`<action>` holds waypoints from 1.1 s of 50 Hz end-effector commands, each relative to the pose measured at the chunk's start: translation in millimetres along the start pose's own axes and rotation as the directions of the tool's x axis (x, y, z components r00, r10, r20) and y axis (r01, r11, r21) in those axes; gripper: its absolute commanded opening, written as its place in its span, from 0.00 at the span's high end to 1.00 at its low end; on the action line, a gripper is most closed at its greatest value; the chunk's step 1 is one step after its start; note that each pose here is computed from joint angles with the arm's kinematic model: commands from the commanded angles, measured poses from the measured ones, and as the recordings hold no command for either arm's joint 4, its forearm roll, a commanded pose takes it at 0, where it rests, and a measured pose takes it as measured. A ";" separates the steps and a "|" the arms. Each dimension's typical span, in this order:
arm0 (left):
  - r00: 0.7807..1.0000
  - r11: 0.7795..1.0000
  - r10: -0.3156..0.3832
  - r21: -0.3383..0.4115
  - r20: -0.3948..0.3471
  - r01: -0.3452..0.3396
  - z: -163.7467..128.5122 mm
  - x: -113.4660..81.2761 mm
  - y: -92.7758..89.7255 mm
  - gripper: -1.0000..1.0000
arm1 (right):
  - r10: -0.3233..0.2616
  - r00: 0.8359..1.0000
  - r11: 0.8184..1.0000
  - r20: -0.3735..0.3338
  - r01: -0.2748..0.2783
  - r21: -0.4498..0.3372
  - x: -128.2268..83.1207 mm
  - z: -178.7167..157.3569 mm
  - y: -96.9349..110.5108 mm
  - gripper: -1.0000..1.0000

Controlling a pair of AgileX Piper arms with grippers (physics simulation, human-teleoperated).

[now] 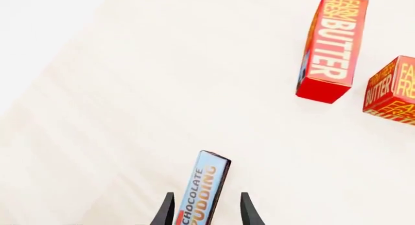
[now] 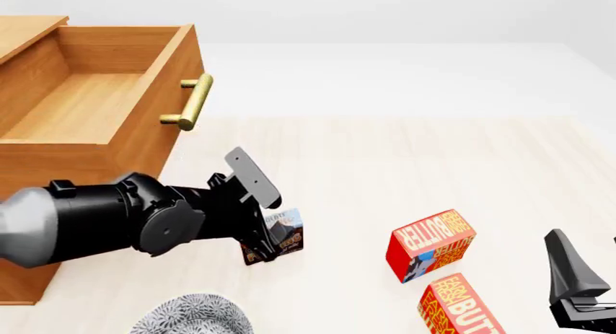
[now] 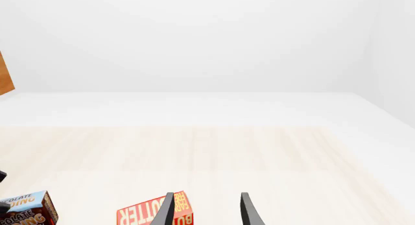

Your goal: Put the chocolate pudding in the top drawer of the cabinet and close it.

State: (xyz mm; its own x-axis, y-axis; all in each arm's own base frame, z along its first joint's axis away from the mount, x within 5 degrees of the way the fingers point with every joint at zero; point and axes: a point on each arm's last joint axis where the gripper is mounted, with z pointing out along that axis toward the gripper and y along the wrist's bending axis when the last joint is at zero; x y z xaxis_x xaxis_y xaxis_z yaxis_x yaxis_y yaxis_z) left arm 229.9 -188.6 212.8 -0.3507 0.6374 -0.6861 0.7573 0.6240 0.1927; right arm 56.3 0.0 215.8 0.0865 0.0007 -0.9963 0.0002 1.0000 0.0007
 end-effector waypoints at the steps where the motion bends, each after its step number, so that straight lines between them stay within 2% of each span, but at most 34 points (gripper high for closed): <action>1: 1.000 1.000 -0.010 -0.005 -0.007 0.010 2.4 3.3 1.8 0.00 | 0.000 1.000 1.000 0.000 0.000 0.000 0.0 0.0 0.0 0.00; 11: 1.000 1.000 -0.014 -0.007 -0.011 0.014 2.8 4.9 2.7 0.00 | 0.000 1.000 1.000 0.000 0.000 0.000 0.0 0.0 0.0 0.00; 21: 1.000 1.000 -0.015 -0.028 -0.018 0.015 2.9 9.4 11.0 0.00 | 0.000 1.000 1.000 0.000 0.000 0.000 0.0 0.0 0.0 0.00; 29: 0.998 0.998 -0.042 -0.044 -0.037 0.041 11.6 15.9 18.6 0.00 | 0.000 1.000 1.000 0.000 0.000 0.000 0.0 0.0 0.0 0.00; 55: 0.997 0.998 -0.054 -0.019 -0.049 0.053 25.1 21.1 7.7 0.00 | 0.000 1.000 1.000 0.000 0.000 0.000 0.0 0.0 0.0 0.00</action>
State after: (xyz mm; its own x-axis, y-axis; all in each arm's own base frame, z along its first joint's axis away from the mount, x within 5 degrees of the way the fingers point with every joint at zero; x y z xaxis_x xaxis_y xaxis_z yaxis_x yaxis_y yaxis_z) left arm 242.9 -178.0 188.9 -0.4069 0.6275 -0.6638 0.7252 0.6638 0.1829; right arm 56.3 0.0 215.8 0.0865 0.0007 -0.9963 0.0002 1.0000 0.0007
